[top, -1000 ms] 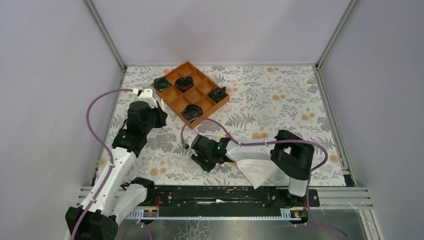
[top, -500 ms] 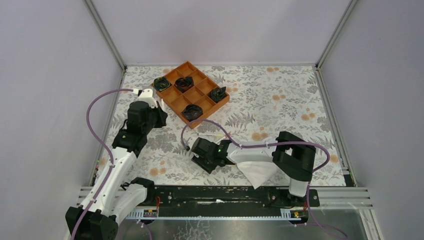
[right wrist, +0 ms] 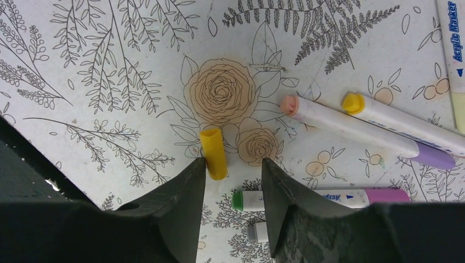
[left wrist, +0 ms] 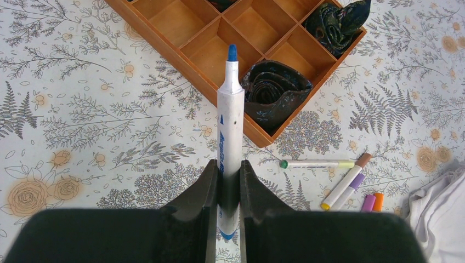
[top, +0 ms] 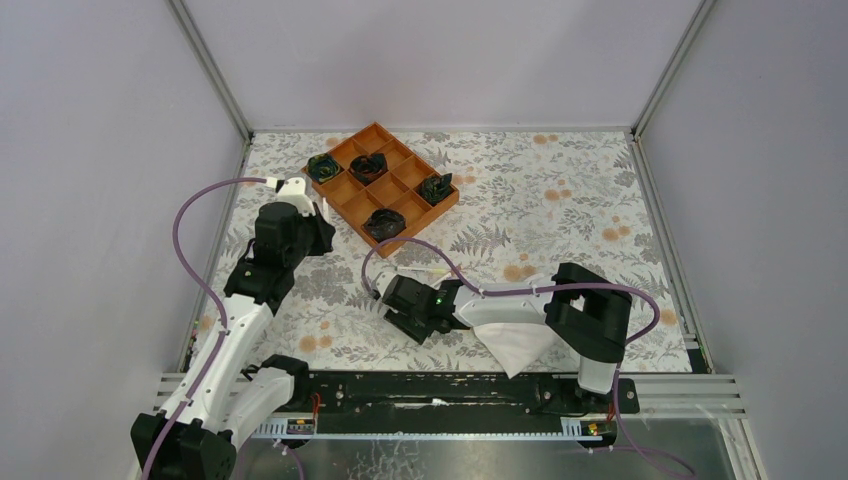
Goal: Insert the pens into the pen caps
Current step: Insert the pen cap onto the pen.
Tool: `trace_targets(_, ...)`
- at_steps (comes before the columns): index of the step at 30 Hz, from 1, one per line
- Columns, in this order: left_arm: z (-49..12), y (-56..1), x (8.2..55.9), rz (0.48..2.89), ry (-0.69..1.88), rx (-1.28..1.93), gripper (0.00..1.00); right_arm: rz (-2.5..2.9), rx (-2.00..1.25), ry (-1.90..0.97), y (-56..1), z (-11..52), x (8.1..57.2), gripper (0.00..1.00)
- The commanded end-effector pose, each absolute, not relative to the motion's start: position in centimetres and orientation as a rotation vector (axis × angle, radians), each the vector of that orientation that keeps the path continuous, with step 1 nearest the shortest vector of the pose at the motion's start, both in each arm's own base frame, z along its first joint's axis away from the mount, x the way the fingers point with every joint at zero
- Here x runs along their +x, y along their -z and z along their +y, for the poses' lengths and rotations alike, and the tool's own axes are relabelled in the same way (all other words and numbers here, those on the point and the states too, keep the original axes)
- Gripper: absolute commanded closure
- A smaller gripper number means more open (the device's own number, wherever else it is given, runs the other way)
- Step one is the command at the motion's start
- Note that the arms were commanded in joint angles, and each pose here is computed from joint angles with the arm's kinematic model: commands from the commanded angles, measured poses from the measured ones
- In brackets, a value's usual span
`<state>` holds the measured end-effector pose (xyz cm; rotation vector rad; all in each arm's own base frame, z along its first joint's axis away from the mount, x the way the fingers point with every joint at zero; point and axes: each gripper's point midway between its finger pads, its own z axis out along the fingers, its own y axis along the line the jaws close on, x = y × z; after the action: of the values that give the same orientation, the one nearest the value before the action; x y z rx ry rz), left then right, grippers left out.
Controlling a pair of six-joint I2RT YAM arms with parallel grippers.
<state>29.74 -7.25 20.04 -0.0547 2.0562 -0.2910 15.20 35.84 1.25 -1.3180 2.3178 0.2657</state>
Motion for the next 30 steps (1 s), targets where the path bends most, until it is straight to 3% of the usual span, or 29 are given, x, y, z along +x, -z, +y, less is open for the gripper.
trace_targets(1, -7.3, -20.1, 29.8, 2.051, 0.292, -0.032, 1.0, 2.323, -1.391, -0.163, -0.8, 34.0, 15.1, 0.51)
trace_targets(13, -7.3, -20.1, 29.8, 2.049, 0.295, -0.03, 1.0, 2.34, -1.41, -0.187, -0.5, 32.6, 14.1, 0.47)
trace_targets(30, -7.3, -20.1, 29.8, 2.05, 0.295, -0.028, 1.0, 2.322, -1.294, -0.015, 0.1, 33.1, 17.0, 0.48)
